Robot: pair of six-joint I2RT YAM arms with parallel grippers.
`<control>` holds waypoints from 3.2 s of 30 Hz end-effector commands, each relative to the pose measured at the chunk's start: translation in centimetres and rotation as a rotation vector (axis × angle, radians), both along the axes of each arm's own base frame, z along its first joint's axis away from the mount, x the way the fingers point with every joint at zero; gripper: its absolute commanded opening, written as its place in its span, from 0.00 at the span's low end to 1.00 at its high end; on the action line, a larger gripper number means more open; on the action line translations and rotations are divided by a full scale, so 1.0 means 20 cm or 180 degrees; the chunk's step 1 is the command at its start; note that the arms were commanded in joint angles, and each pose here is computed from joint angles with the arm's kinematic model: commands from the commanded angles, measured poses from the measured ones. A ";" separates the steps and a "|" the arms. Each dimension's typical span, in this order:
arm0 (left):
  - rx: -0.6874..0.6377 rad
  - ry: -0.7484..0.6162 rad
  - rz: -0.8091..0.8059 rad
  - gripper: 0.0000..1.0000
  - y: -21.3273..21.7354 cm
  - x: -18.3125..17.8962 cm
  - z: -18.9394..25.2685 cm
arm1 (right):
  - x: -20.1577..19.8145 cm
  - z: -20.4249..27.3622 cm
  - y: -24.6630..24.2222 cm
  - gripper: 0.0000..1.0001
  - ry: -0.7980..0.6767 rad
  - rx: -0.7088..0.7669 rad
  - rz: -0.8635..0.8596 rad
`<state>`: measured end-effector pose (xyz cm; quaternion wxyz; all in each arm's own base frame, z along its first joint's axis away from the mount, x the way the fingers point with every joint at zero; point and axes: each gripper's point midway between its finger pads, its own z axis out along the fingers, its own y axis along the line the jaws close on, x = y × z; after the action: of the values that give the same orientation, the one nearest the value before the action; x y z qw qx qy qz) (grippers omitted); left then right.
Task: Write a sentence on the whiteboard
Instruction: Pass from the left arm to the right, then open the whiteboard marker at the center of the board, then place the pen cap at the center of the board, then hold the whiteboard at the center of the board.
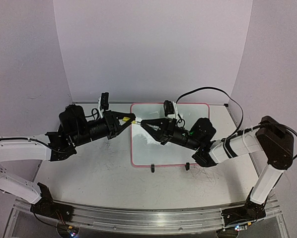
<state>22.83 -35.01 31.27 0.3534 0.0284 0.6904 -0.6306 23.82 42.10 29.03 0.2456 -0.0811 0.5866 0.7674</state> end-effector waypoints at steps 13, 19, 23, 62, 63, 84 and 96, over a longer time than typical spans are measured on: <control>-0.0368 -0.0044 0.0550 0.00 0.45 0.14 0.07 | -0.14 0.26 -0.47 0.00 -0.0953 0.0662 -0.0318; 0.0177 0.0171 0.0856 0.00 0.59 0.21 -0.13 | -0.08 0.07 -0.59 0.00 -0.0959 -0.0130 -0.0674; 0.1153 0.0589 0.1185 0.00 0.67 0.29 -0.47 | 0.07 0.00 -0.60 0.00 -0.1295 -0.1458 -0.1402; 0.3718 0.1123 0.1319 0.22 0.80 0.51 -1.41 | 0.14 0.30 -0.78 0.00 -0.1923 -0.2034 -0.2208; 0.3710 0.1116 0.1324 0.22 0.80 0.51 -1.41 | 0.13 0.31 -0.79 0.00 -0.1934 -0.2025 -0.2221; 0.2911 0.0450 0.1300 0.56 0.73 0.48 -0.70 | 0.14 0.30 -0.87 0.00 -0.1677 -0.2093 -0.2370; 0.2386 -0.0084 0.0721 0.99 0.54 0.52 -0.39 | 0.19 0.20 -0.76 0.00 -0.1786 -0.2556 -0.2078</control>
<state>32.08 -22.50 19.44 0.3667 0.0480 0.8976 -0.2397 27.43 25.48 31.90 0.5678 -0.1593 0.7426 0.3174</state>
